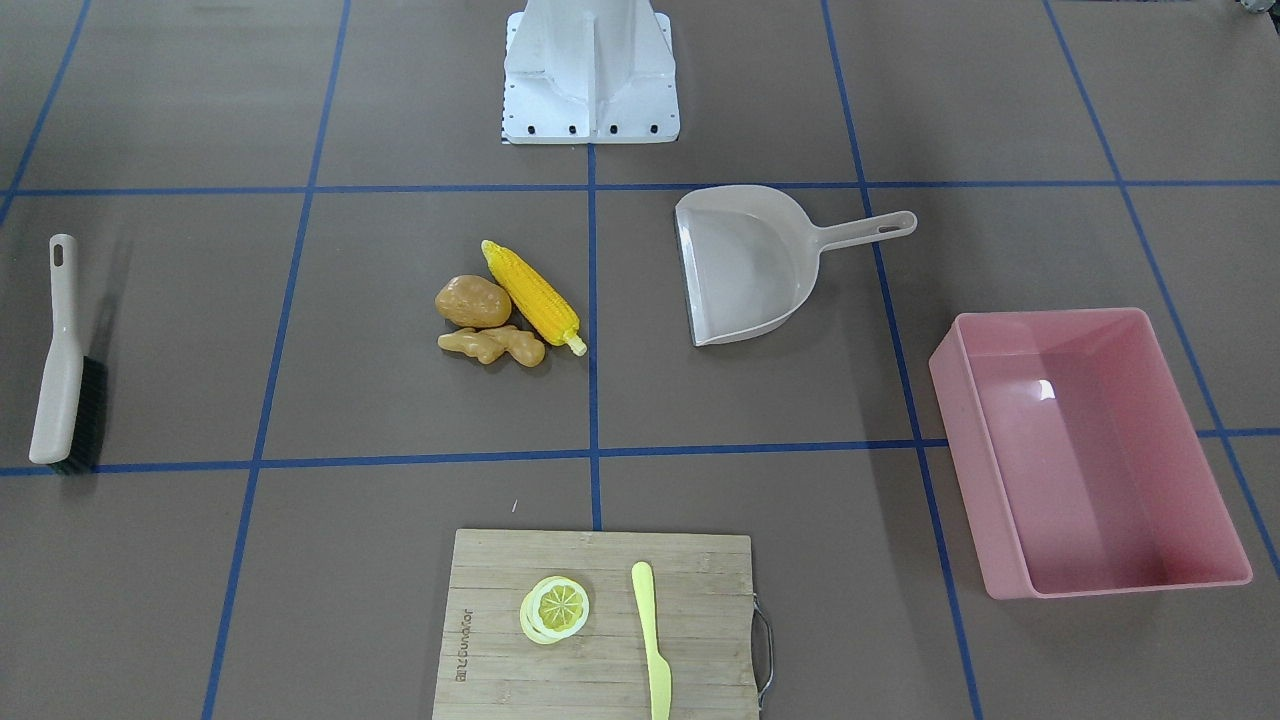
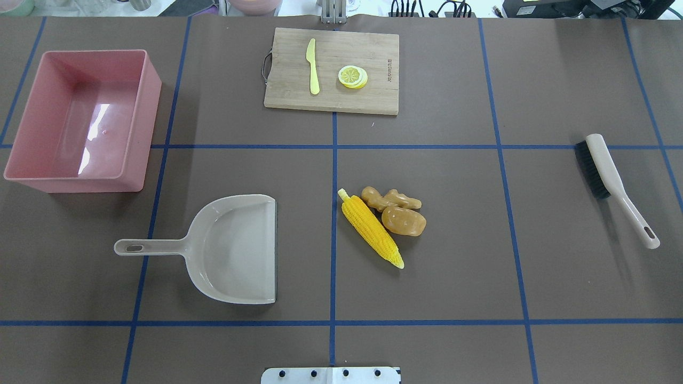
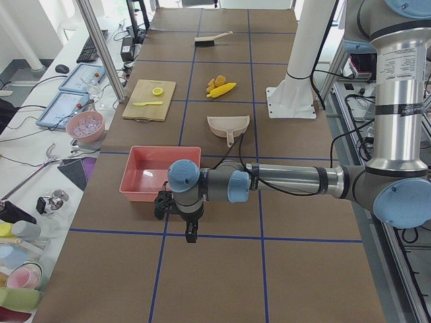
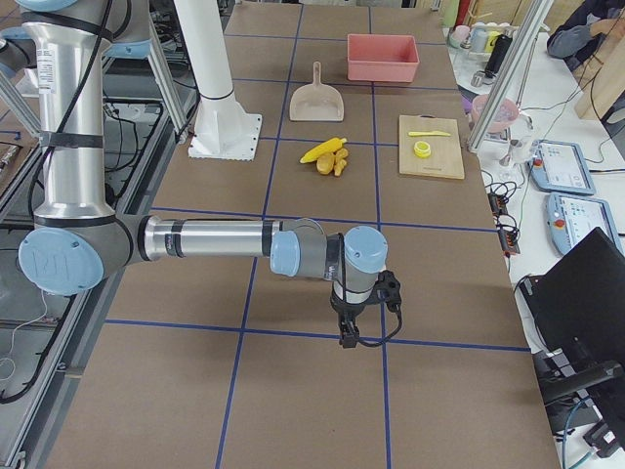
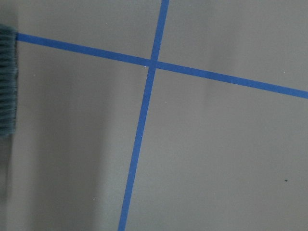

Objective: Sweep and dump trash into bin

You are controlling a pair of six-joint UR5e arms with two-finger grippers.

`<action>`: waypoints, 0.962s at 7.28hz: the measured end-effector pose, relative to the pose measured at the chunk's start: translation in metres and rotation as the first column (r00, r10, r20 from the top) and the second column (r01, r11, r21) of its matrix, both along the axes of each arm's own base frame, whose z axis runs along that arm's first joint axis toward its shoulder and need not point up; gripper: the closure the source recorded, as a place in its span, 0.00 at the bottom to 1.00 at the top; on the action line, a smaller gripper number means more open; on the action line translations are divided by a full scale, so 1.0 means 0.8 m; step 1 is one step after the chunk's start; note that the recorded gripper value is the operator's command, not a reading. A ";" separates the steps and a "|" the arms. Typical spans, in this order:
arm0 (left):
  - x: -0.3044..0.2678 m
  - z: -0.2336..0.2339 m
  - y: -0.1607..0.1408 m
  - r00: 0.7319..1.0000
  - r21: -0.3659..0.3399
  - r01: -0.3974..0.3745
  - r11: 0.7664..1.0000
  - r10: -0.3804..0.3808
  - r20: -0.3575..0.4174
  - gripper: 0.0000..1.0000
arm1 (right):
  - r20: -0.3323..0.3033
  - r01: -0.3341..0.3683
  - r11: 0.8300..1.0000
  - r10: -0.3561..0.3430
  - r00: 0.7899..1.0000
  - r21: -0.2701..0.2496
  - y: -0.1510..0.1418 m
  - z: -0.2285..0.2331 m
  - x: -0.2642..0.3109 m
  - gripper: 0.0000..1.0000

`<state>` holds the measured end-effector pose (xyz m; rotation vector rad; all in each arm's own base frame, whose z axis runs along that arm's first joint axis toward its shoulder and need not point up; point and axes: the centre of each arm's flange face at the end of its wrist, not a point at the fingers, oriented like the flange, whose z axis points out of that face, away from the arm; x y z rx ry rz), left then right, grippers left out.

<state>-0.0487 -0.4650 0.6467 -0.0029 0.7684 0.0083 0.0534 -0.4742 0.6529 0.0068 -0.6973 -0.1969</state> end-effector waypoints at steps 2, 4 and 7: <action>0.000 0.000 0.000 1.000 -0.001 0.002 1.000 -0.002 0.000 0.01 | -0.030 0.000 1.000 0.000 1.000 0.017 -0.001 -0.005 0.003 0.00; -0.002 0.000 0.000 1.000 -0.003 0.004 1.000 -0.004 0.001 0.01 | -0.043 0.001 1.000 0.001 0.999 0.030 0.000 -0.004 0.004 0.00; -0.004 0.009 0.001 1.000 -0.017 0.007 1.000 -0.007 0.002 0.01 | -0.045 -0.003 1.000 0.004 0.999 0.020 0.004 0.002 0.005 0.00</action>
